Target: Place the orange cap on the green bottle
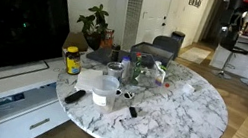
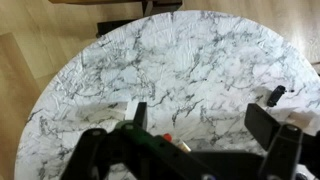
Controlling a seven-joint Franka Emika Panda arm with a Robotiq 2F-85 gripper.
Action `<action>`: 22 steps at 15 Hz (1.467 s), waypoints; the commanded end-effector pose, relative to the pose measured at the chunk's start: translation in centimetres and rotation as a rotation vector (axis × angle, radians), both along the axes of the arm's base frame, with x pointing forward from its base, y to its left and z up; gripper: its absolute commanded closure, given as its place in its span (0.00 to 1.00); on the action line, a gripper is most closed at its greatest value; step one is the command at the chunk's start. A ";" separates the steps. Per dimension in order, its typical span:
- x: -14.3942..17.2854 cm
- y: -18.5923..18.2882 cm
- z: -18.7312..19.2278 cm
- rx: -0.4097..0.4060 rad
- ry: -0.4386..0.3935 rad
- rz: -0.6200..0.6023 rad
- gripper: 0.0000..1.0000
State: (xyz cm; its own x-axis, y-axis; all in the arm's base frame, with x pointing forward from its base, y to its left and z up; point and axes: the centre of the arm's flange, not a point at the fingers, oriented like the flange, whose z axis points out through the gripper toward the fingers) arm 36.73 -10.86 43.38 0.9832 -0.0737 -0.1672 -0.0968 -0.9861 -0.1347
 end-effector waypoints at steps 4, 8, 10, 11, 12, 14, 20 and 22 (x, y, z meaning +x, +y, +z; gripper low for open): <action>0.0 0.0 0.0 0.000 0.000 0.000 0.00; 0.0 0.0 0.0 0.000 0.000 0.000 0.00; 0.6 0.2 -0.2 -0.028 -0.010 0.005 0.00; 1.7 1.2 -0.8 -0.071 -0.019 0.025 0.00; 2.6 2.0 -1.4 -0.090 -0.022 0.038 0.00; 4.5 4.3 -3.2 -0.139 -0.053 0.120 0.00; 7.2 7.5 -10.6 -0.284 -0.129 0.328 0.00; 7.3 7.6 -13.1 -0.288 -0.165 0.398 0.00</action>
